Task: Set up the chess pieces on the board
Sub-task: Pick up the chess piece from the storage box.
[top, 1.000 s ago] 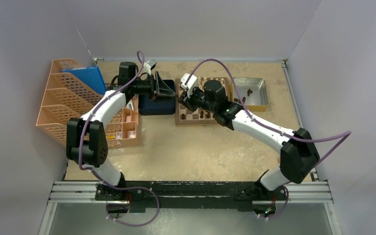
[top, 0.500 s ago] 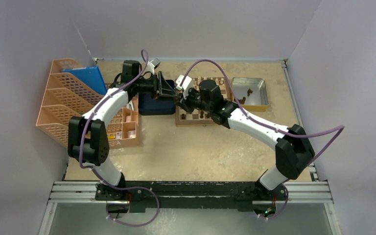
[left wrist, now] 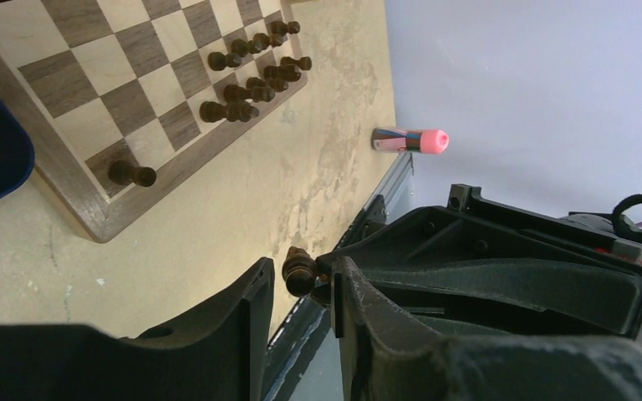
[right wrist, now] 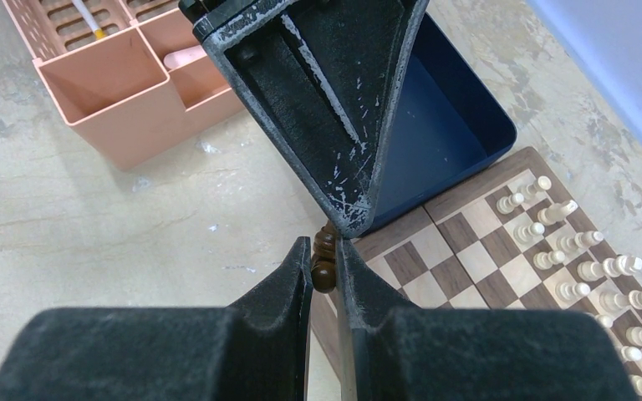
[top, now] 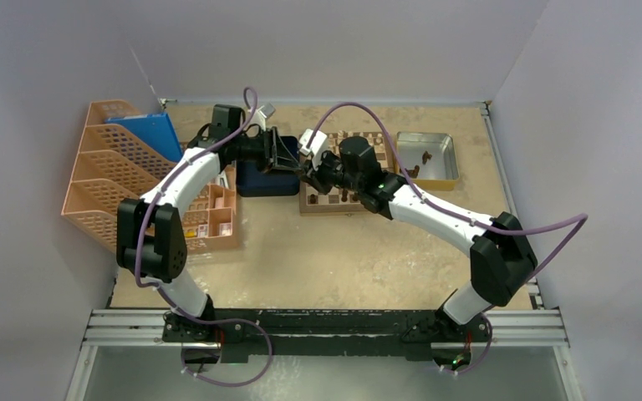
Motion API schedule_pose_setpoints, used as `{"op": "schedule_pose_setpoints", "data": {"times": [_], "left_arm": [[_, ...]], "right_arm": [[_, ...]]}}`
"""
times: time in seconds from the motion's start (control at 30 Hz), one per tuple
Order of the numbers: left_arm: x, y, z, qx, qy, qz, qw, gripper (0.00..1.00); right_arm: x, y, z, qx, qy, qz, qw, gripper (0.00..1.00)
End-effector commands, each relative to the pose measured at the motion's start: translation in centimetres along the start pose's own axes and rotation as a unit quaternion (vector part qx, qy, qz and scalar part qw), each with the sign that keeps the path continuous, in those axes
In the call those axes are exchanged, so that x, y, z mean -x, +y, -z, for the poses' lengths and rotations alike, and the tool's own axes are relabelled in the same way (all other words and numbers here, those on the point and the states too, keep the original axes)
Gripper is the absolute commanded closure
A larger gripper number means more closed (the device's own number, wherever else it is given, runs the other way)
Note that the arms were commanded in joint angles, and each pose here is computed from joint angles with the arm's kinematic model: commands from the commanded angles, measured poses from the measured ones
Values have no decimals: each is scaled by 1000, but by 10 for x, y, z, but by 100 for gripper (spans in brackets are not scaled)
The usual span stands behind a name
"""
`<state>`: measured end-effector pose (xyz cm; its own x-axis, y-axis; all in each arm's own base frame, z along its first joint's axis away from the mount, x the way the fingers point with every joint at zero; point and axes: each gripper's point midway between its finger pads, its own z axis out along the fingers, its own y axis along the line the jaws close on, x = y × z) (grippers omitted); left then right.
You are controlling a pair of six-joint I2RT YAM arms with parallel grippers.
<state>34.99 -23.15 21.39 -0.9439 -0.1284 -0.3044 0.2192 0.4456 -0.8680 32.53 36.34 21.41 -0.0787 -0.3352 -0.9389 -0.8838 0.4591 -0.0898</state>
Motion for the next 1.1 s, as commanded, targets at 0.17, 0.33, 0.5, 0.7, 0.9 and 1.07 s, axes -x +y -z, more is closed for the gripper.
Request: {"op": "schedule_pose_setpoints", "data": {"times": [0.17,0.33,0.5,0.7,0.9,1.07], "left_arm": [[10,-12,3,22,-15,-60,998,74],[9,-16,4,20,-16,-64,998,86],[16,-19,6,39,-36,-78,996,94],[33,-21,7,96,-84,-110,986,94],[44,-18,12,154,-130,-136,970,94],[31,-8,15,171,-130,-130,968,93]], "right_arm": [[31,-3,1,-6,-38,17,999,92],[29,-6,2,-17,-35,16,999,92],[19,-6,2,-25,-19,-21,999,93],[0,-25,3,-86,2,-71,994,90],[-16,-70,13,-145,8,-147,978,89],[-32,-95,19,-170,27,-187,967,89]]}}
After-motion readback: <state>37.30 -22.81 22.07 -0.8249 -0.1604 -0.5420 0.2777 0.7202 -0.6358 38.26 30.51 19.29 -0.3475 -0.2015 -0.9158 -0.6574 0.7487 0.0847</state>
